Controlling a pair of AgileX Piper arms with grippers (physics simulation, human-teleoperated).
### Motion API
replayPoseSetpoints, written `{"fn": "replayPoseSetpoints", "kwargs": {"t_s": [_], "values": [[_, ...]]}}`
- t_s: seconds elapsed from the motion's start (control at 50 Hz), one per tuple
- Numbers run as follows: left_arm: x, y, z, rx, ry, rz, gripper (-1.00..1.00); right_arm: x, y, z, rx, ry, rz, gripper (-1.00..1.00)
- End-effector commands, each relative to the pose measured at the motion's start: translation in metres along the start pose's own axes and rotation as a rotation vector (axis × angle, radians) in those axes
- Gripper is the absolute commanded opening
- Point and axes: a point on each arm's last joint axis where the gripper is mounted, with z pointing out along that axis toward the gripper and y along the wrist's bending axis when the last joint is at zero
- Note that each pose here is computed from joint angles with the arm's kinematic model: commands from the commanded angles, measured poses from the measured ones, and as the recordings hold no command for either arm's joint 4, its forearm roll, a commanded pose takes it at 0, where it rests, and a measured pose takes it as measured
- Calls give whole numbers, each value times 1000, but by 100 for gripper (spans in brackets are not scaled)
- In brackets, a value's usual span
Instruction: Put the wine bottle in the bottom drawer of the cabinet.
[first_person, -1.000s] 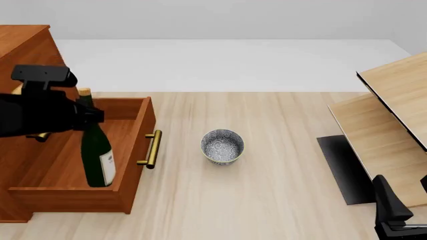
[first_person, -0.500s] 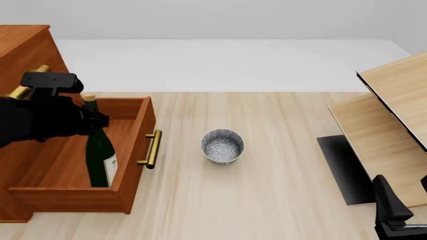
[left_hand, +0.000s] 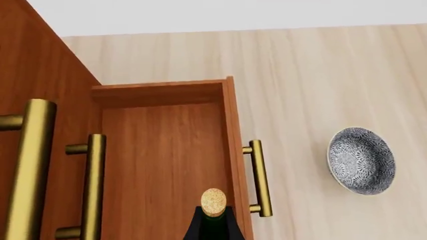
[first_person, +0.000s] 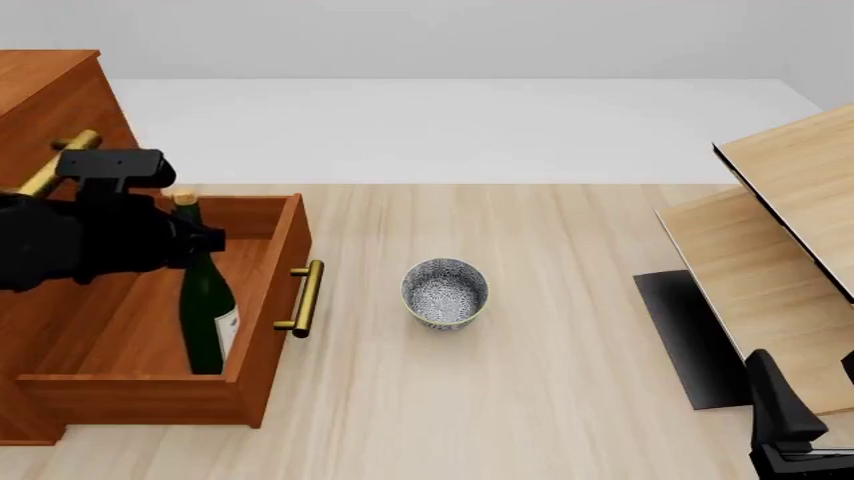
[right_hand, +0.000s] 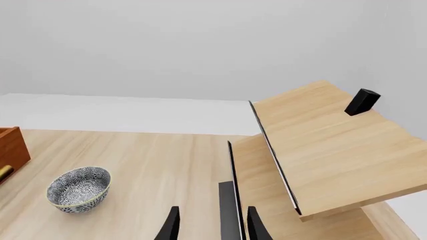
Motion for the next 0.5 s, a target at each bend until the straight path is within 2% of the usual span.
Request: {"fn": "replayPoseSetpoints", "kwargs": {"t_s": [0.02, 0.5], "values": [[-3, 3, 9, -8, -10, -11, -100, 0, 0, 0, 3, 1, 4, 100], [13, 8, 52, -20, 28, -41, -100, 0, 0, 0, 4, 3, 8, 100]]}}
